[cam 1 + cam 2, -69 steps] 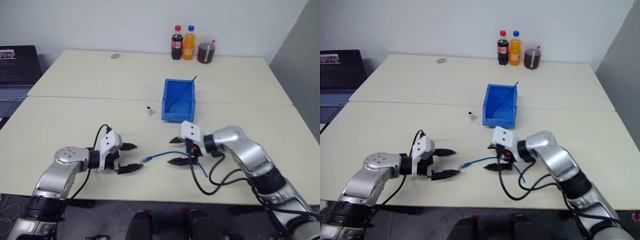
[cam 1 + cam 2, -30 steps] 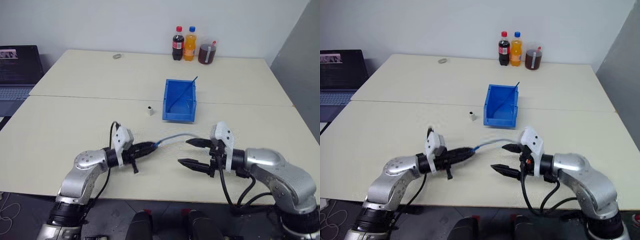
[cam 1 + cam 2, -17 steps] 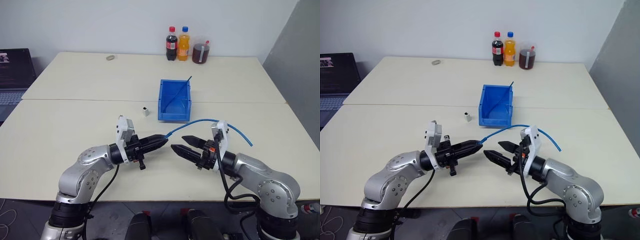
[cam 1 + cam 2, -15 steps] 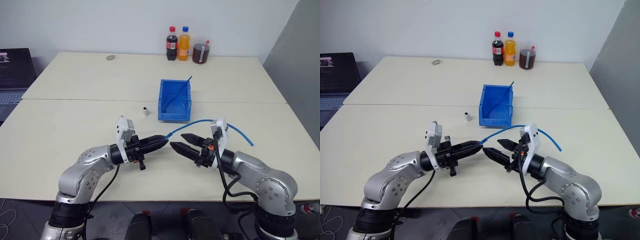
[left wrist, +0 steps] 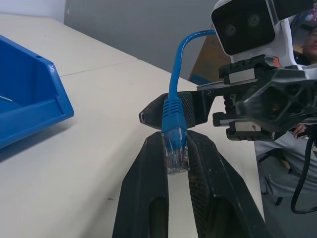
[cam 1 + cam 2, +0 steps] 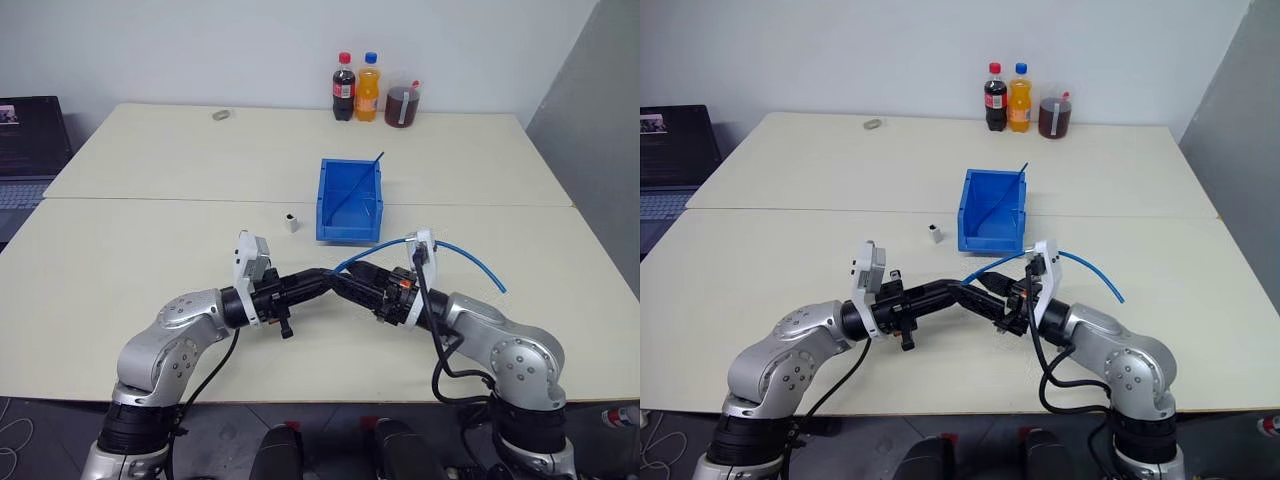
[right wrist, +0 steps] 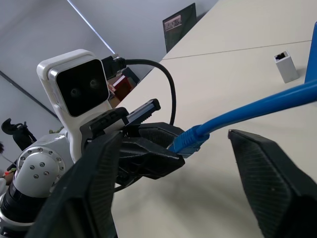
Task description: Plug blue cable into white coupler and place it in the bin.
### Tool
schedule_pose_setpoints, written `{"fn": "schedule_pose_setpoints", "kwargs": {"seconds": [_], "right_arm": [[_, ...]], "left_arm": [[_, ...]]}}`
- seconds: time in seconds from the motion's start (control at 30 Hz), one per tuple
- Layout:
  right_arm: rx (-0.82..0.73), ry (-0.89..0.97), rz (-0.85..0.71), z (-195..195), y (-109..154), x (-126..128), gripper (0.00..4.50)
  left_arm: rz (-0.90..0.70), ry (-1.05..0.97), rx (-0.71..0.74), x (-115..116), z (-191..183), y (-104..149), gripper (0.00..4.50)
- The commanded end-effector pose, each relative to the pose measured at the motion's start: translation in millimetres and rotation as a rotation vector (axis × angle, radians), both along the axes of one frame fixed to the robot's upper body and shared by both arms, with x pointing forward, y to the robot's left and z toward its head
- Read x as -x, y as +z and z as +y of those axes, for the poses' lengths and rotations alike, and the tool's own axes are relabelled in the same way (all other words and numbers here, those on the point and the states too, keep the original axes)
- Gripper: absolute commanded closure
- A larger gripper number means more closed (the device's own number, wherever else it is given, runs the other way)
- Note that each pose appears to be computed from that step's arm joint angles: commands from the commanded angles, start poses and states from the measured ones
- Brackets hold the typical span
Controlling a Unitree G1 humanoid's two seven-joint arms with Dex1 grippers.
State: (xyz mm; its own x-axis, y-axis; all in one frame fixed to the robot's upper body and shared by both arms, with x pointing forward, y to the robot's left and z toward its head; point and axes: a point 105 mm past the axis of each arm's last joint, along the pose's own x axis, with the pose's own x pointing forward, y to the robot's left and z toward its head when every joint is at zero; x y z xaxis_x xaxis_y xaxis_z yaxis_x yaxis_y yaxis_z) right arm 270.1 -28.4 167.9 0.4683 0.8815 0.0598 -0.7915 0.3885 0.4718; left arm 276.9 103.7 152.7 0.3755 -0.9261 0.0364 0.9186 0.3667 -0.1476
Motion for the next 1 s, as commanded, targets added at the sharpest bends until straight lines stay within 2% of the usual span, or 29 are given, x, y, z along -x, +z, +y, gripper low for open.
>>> {"fn": "schedule_pose_setpoints", "kwargs": {"seconds": [0.03,0.4,0.63,0.7,0.9,0.97,1.0], "right_arm": [[-0.045,0.025,-0.041,4.4,13.1,2.2,2.01],[-0.036,0.067,-0.038,6.5,10.3,5.6,4.39],[-0.038,0.076,-0.040,6.5,10.8,4.8,4.43],[-0.037,0.078,-0.041,6.4,11.0,4.7,4.44],[-0.036,0.069,-0.047,5.1,11.4,2.7,4.45],[-0.033,0.059,-0.053,3.5,11.8,1.3,4.45],[-0.031,0.052,-0.057,2.2,12.0,0.1,4.45]], "left_arm": [[-0.051,-0.027,0.011,5.3,-6.0,12.0,4.25],[-0.044,0.007,0.019,2.2,-4.6,11.2,4.25],[-0.037,-0.008,-0.025,2.8,-3.2,2.8,4.25],[-0.027,-0.023,-0.044,5.4,-1.8,-1.2,3.54],[-0.035,-0.029,-0.086,8.8,3.9,-8.7,2.29],[-0.034,-0.023,-0.094,11.4,8.3,-10.5,1.69],[-0.031,-0.013,-0.102,13.1,12.7,-11.9,1.65]]}}
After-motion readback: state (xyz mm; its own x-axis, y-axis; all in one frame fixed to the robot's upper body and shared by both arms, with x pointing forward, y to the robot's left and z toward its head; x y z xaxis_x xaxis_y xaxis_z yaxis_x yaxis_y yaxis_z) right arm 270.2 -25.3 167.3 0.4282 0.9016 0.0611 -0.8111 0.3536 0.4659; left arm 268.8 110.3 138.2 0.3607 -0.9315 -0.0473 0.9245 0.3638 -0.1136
